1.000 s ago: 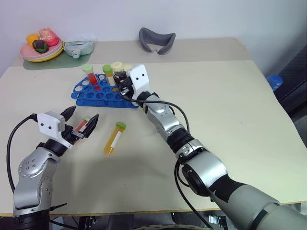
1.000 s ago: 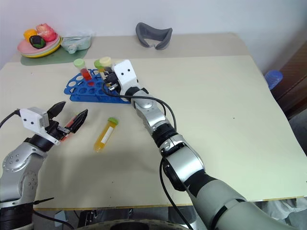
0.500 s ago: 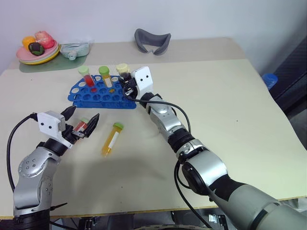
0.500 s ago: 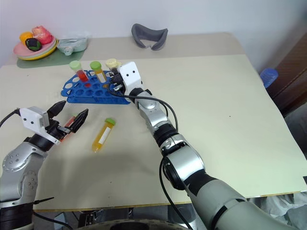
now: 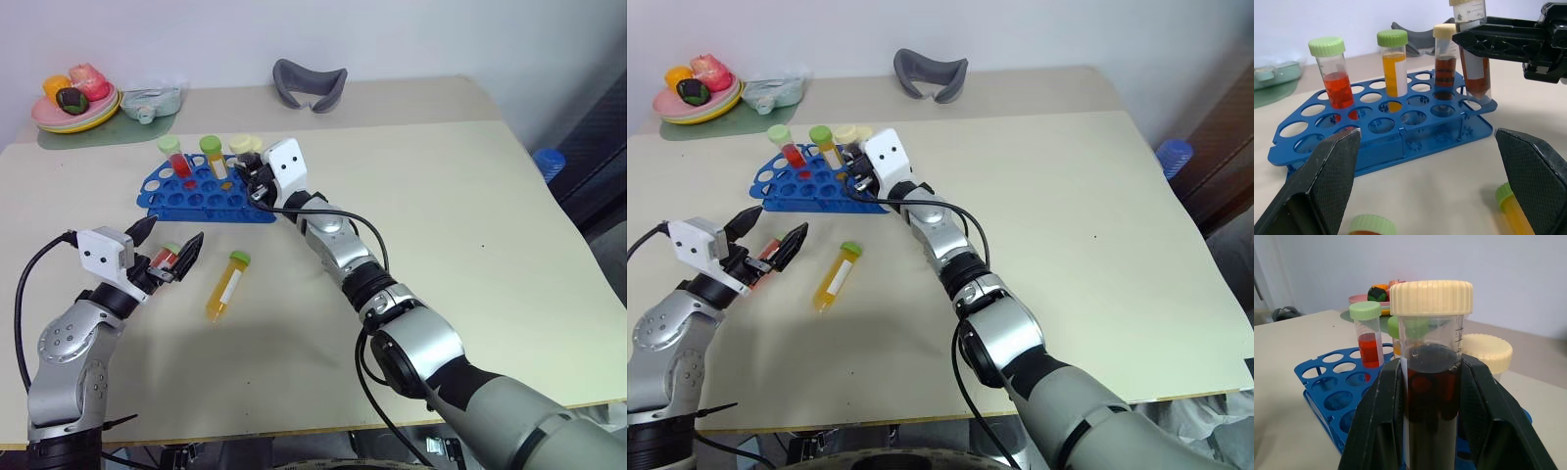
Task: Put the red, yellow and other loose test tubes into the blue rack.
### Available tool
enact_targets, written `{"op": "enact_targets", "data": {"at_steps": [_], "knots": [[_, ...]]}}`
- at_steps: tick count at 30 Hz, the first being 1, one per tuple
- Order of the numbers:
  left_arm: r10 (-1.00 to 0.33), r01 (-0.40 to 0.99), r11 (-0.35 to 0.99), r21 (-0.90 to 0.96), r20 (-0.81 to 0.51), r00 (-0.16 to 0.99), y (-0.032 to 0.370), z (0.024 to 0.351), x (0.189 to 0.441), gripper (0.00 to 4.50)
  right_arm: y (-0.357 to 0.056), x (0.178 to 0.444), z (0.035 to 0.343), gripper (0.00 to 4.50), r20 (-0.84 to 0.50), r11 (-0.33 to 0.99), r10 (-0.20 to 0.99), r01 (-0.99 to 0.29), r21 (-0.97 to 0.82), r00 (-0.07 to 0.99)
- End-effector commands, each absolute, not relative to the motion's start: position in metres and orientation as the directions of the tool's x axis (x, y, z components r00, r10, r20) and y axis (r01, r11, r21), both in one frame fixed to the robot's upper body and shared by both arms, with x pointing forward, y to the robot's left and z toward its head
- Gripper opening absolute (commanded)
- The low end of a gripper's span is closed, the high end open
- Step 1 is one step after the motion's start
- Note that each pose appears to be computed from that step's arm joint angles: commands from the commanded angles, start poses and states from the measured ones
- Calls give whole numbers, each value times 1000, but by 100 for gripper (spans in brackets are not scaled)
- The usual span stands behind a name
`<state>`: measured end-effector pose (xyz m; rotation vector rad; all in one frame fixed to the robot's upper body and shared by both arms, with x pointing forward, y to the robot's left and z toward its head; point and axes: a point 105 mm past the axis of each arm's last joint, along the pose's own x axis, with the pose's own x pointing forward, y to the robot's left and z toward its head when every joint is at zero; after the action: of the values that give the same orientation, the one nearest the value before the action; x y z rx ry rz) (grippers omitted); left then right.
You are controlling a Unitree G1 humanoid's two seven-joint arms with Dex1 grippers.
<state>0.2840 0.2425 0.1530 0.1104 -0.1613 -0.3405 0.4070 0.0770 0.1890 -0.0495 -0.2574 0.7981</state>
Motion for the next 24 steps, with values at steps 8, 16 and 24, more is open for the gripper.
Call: {"op": "enact_targets", "data": {"at_steps": [8, 16, 24], "knots": [[-362, 338, 928, 156, 169, 917, 236, 164, 279, 450, 119, 388, 206, 124, 230, 633, 768, -762, -134, 597], [-363, 339, 928, 156, 164, 917, 236, 164, 278, 450, 124, 387, 201, 124, 216, 638, 764, -762, -110, 608], [-364, 341, 927, 156, 163, 917, 236, 165, 278, 450, 120, 391, 194, 124, 210, 670, 728, -742, -22, 652]]}}
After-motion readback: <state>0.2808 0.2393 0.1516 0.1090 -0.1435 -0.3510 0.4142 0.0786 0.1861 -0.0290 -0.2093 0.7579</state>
